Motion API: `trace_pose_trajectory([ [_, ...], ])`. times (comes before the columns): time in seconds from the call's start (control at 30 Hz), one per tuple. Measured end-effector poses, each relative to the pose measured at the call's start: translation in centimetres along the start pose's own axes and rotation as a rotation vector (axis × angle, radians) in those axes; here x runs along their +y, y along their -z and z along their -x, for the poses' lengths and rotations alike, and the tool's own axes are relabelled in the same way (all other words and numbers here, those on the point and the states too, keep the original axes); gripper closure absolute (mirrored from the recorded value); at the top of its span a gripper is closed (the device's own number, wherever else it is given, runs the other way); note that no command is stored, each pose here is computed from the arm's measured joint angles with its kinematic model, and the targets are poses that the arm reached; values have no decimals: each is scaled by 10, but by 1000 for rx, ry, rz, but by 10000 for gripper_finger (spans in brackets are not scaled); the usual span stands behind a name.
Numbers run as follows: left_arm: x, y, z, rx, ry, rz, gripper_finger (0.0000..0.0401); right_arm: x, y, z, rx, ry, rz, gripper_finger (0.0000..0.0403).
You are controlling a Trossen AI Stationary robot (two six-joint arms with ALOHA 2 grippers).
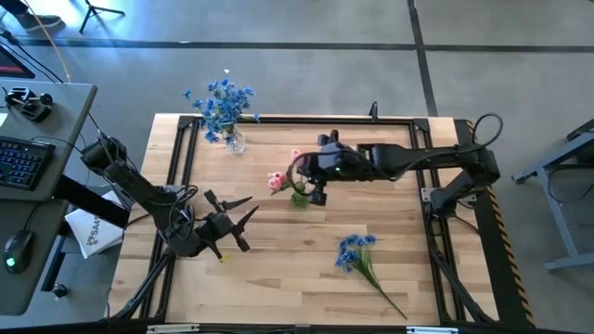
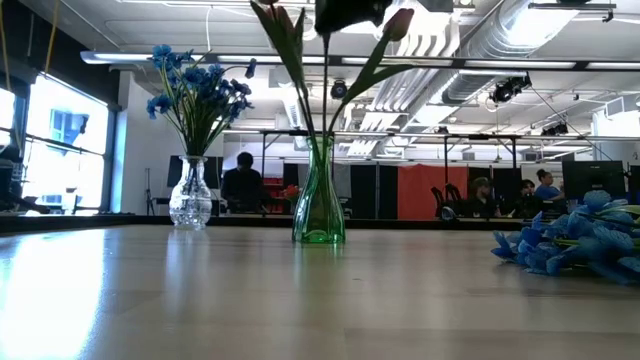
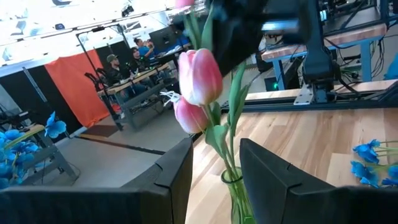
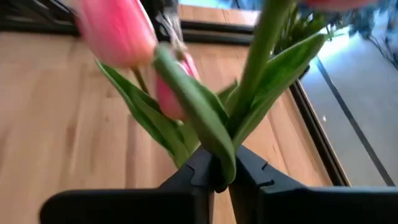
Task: Sort flowers into vase by color
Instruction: Put the pink tulip into the green vase, then put the blue flowers into the transparent vase
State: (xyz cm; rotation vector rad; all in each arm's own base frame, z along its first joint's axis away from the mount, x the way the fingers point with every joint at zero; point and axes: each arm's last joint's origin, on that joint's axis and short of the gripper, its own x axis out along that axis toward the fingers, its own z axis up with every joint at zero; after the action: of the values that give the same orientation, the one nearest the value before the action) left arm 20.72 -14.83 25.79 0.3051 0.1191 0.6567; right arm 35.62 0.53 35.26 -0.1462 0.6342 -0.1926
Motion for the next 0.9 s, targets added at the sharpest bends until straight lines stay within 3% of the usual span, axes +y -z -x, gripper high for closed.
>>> trace_pose_trajectory([
  [0.13, 0, 0, 0, 0, 0, 7, 279, -6, 5, -15, 35, -2, -17, 337],
  [0.27, 0, 0, 0, 0, 0, 8, 279, -14, 6, -17, 39, 4, -47, 271],
  [0.5, 0, 1, 0, 1, 1, 12, 279, -34, -1, 12, -22, 86, -127, 172],
  [0.7, 0, 1, 0, 1, 1, 13, 279, -44, -8, 43, -98, 135, -174, 156],
  [0.9, 0, 1, 0, 1, 0, 12, 279, -19, -9, 90, -150, 102, -125, 156],
])
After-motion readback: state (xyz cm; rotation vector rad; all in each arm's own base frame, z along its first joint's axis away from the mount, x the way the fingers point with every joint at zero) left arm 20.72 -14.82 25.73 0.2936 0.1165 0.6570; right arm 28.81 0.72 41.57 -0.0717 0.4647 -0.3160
